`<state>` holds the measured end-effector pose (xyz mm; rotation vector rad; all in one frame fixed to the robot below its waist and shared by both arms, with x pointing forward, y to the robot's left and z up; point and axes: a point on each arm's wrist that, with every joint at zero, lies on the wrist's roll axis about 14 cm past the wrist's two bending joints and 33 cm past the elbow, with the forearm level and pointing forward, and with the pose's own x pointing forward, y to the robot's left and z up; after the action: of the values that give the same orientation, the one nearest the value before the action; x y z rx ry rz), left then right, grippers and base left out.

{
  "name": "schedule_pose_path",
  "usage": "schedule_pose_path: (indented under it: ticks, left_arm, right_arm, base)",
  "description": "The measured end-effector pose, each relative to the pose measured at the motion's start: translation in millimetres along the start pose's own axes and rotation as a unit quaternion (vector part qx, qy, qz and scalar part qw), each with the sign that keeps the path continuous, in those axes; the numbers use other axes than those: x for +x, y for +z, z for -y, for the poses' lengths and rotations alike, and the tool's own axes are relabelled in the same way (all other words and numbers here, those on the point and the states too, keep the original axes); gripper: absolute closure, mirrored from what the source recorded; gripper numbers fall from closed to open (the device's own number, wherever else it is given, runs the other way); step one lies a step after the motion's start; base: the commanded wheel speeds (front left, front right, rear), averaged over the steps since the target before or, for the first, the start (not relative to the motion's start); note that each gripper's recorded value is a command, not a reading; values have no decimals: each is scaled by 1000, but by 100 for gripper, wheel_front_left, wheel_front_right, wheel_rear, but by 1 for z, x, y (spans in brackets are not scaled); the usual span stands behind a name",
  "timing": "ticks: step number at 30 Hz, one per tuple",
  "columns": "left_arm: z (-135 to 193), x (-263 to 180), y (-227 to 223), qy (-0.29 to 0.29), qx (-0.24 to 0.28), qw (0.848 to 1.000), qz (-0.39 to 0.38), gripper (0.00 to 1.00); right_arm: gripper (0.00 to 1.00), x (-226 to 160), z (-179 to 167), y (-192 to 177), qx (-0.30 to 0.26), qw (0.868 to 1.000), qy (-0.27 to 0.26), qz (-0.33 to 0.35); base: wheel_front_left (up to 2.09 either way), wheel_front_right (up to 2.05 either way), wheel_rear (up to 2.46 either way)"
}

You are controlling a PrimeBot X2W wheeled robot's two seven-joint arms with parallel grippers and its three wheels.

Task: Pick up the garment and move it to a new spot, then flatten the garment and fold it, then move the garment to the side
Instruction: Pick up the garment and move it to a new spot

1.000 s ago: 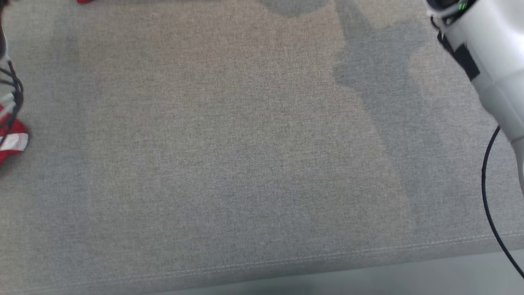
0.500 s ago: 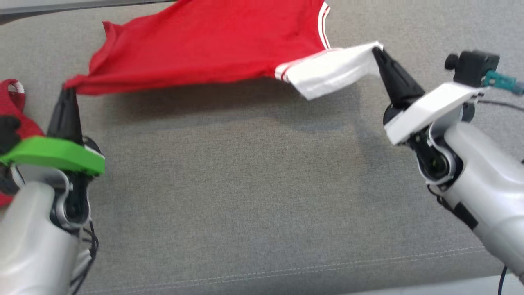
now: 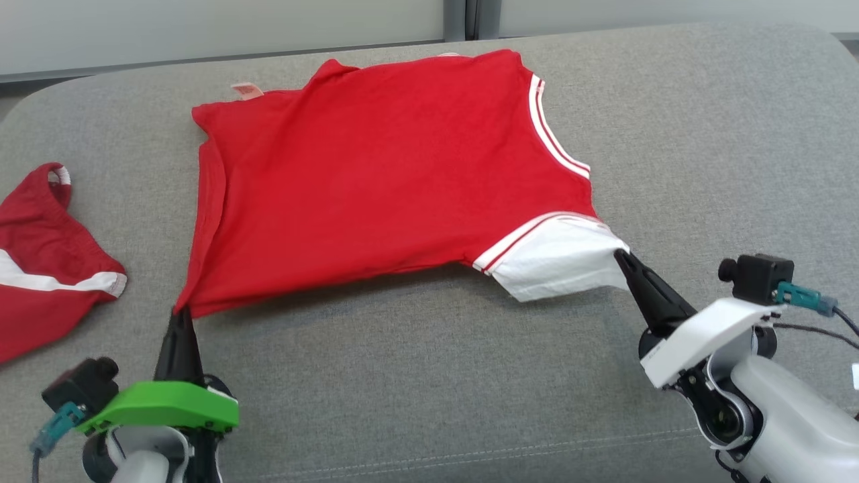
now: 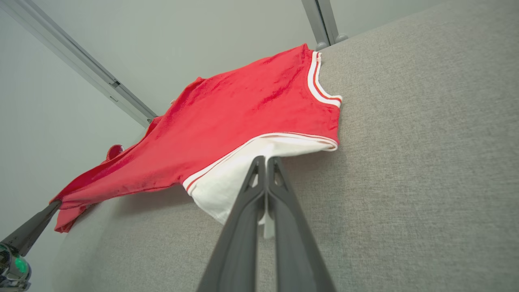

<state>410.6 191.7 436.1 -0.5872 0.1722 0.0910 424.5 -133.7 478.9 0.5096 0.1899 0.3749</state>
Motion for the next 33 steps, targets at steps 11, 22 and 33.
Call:
schedule_pose_path:
  ticks: [11, 22, 33]
  left_arm:
    - [-24, -42, -49, 43, -40, 997, -51, 100]
    - [-42, -63, -47, 70, -43, 996, -41, 100]
    - [-35, -57, -44, 57, -11, 998, -37, 100]
  right_arm:
    - [100, -39, 6, -28, 43, 998, -35, -9]
    - [100, -67, 19, -39, 76, 995, -62, -29]
    - [100, -67, 15, -50, 68, 994, -55, -66]
  base:
    - [0, 0, 0]
    - [0, 0, 0]
    - [0, 0, 0]
